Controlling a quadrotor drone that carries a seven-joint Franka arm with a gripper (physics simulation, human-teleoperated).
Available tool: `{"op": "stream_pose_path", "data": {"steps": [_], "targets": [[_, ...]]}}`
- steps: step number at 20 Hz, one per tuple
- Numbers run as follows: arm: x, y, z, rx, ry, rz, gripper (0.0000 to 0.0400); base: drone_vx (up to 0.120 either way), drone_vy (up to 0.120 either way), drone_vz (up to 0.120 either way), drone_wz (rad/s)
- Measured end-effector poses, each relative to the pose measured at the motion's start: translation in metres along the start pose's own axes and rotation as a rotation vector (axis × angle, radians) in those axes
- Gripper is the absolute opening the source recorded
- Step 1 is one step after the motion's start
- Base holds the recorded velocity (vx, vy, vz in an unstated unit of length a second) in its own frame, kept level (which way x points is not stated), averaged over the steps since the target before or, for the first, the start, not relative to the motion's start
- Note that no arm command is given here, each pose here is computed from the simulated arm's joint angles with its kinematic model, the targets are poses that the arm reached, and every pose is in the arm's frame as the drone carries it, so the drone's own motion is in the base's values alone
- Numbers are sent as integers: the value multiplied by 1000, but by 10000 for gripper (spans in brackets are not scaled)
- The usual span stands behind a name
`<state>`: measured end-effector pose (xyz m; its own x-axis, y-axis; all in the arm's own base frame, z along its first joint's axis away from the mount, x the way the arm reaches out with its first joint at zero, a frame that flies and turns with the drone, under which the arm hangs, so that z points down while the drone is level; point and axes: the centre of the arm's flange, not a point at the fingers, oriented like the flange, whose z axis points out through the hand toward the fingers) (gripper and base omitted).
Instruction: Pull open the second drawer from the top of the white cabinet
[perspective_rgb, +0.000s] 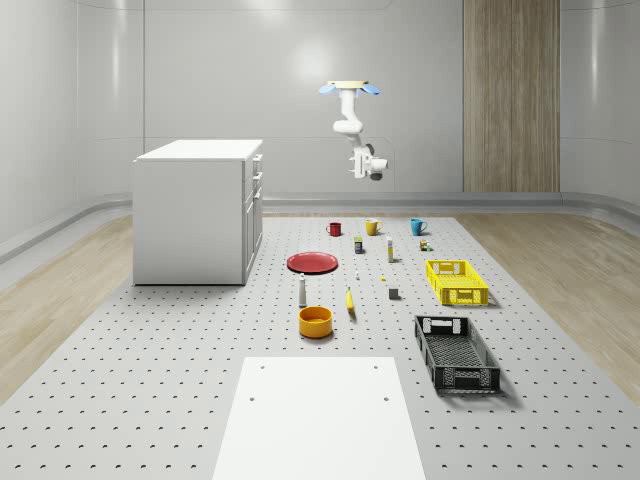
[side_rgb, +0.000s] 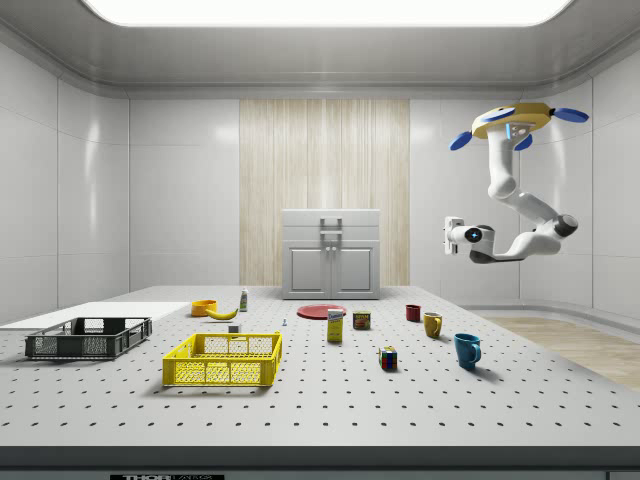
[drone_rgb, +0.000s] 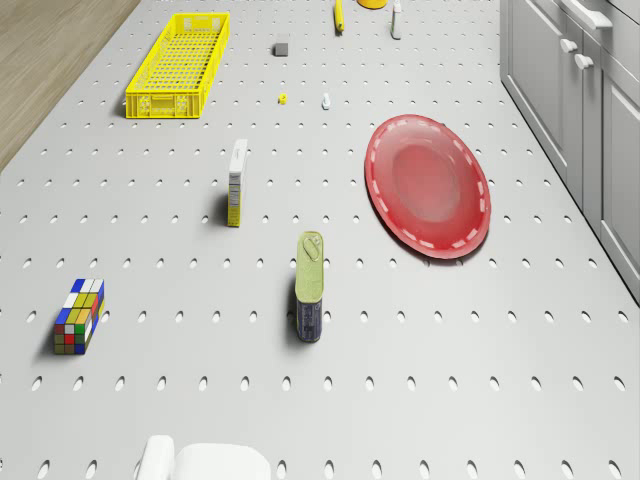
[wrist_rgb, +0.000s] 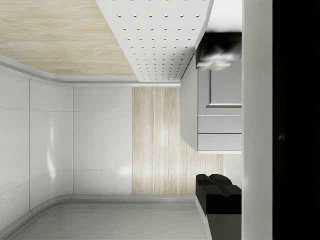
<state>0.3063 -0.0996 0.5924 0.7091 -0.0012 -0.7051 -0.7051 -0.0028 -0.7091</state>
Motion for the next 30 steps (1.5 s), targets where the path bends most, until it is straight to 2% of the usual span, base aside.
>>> {"op": "stream_pose_path", "data": {"steps": [30], "targets": [[0,0,0,2,-1,1,305,120,-120,0,0]]}}
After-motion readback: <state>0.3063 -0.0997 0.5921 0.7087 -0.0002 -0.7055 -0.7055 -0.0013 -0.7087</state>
